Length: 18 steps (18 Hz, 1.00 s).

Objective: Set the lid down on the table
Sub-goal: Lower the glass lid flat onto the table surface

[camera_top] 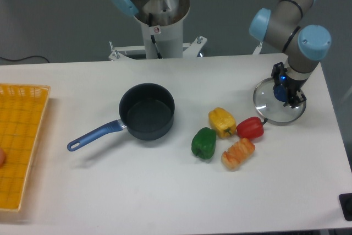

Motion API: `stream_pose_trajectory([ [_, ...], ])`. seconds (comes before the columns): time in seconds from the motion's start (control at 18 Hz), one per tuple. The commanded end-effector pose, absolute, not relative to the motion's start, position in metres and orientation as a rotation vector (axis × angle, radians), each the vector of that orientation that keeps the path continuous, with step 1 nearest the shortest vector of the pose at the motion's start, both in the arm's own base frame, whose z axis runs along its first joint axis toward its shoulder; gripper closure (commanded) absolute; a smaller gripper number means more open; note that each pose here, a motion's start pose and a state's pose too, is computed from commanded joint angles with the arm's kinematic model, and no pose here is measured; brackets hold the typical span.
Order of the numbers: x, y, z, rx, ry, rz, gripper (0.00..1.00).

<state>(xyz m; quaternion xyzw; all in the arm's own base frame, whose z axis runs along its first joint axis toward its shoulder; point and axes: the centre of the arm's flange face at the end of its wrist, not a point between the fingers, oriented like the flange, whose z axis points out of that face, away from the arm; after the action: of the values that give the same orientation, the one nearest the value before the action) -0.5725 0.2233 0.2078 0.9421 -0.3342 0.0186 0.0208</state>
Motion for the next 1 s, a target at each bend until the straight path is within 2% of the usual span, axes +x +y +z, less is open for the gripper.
stream_pose_trajectory([
  [1.0, -0.5721, 0.2234, 0.2053, 2.924, -1.035, 0.064, 0.40],
])
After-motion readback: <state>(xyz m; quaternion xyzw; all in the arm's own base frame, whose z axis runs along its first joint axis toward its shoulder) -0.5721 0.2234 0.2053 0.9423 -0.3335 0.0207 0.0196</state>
